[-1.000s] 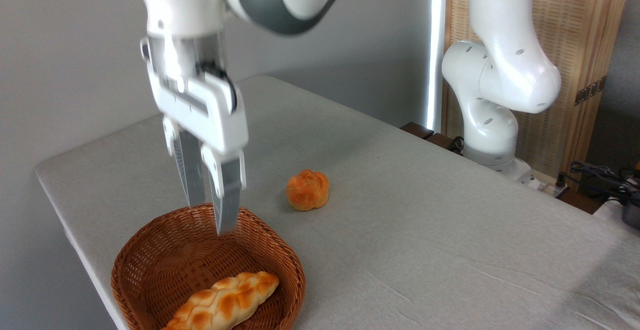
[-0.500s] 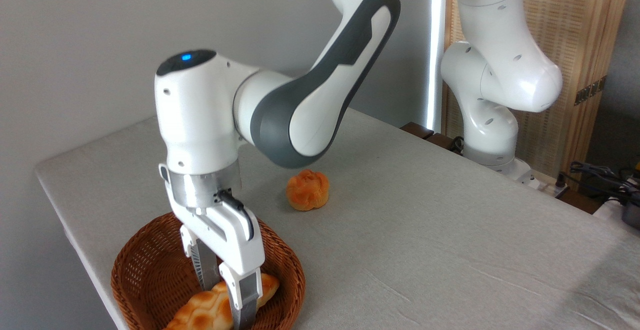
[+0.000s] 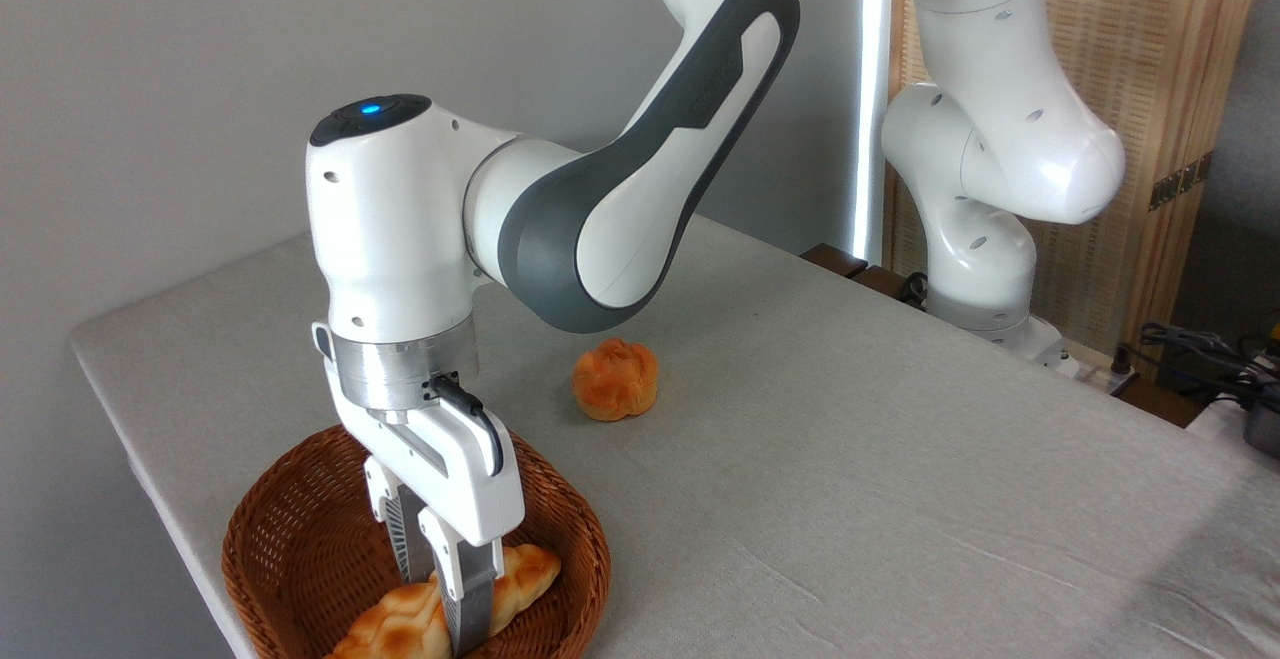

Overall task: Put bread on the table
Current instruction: 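Close the gripper around the middle of the braided bread, then lift the braided bread out of the basket and carry it beside the orange bun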

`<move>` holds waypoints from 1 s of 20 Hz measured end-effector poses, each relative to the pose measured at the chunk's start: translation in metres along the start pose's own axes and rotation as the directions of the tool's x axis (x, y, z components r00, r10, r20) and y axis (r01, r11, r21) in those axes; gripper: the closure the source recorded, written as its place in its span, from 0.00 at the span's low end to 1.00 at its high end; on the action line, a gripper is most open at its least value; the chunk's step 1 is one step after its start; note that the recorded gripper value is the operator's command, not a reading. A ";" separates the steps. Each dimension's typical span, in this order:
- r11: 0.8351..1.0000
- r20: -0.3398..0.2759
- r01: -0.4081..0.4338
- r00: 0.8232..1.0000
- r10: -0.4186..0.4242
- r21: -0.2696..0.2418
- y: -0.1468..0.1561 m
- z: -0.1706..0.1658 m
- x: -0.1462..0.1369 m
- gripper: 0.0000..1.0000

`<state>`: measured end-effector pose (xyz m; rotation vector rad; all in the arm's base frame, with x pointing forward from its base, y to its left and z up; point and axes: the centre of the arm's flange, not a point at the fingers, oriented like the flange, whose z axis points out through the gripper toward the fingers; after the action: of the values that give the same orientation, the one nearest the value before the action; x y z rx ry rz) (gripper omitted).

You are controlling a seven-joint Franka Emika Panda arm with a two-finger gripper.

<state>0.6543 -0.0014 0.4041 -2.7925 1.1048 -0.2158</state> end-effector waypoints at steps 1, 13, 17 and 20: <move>1.000 0.000 0.000 1.000 0.000 0.000 0.000 0.000 0.000 0.69; 0.998 -0.023 0.057 0.998 -0.058 -0.016 -0.004 -0.158 -0.032 0.57; 0.986 0.113 -0.045 0.992 0.063 -0.159 0.038 -0.184 -0.069 0.56; 0.963 0.168 -0.109 0.974 0.153 -0.245 0.072 -0.148 -0.085 0.44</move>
<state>0.5182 -0.0048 0.5293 -2.8480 1.3403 0.1990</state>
